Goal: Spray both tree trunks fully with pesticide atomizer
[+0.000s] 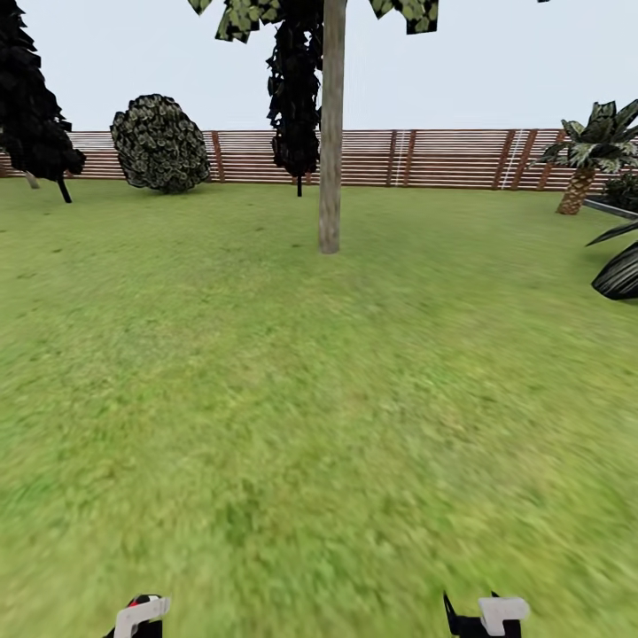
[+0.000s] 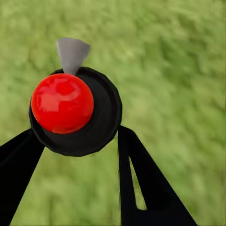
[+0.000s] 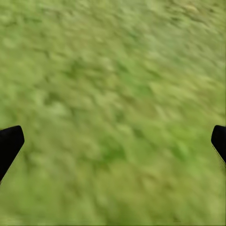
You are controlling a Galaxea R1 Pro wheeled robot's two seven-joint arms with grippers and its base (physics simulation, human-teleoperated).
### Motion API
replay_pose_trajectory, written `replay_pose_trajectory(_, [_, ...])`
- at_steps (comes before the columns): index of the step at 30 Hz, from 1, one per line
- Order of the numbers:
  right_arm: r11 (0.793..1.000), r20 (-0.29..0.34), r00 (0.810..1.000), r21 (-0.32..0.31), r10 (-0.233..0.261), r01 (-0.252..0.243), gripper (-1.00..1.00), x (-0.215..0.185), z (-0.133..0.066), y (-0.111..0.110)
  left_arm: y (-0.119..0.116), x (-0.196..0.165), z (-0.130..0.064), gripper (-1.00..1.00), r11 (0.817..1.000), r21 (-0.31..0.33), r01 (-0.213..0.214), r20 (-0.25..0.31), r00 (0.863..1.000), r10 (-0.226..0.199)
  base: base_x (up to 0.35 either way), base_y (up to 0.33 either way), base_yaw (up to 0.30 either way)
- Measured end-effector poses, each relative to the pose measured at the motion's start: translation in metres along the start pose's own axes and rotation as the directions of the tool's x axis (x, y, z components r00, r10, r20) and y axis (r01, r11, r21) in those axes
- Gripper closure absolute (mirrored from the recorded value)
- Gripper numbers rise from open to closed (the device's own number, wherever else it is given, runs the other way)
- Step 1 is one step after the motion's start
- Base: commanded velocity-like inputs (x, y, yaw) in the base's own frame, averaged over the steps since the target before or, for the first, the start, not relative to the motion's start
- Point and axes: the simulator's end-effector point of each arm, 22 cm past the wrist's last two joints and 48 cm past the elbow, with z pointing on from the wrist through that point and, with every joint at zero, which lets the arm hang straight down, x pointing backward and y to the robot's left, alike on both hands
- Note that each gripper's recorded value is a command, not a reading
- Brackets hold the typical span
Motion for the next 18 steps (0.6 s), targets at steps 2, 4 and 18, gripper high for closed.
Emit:
replay_pose_trajectory(2, [1.0,0.0,1.0,0.0,0.0,0.0,-1.0,0.0001,-0.0001,0.0,0.0001,-0.0001,0.0,1.0,1.0,0.0,0.0,0.0,1.0,0.0,0.338,0.0,0.0])
replay_pose_trajectory(4, [1.0,0.0,1.0,0.0,0.0,0.0,-1.0,0.0,0.0,0.0001,0.0002,-0.0002,0.0001,1.0,1.0,-0.001,0.001,0.0,1.0,-0.001,0.338,0.0,0.0])
replay_pose_trajectory(18, [1.0,0.0,1.0,0.0,0.0,0.0,-1.0,0.0001,-0.0001,0.0003,0.0003,-0.0003,0.0001,1.0,1.0,-0.001,0.001,0.0,1.0,-0.001,0.338,0.0,0.0])
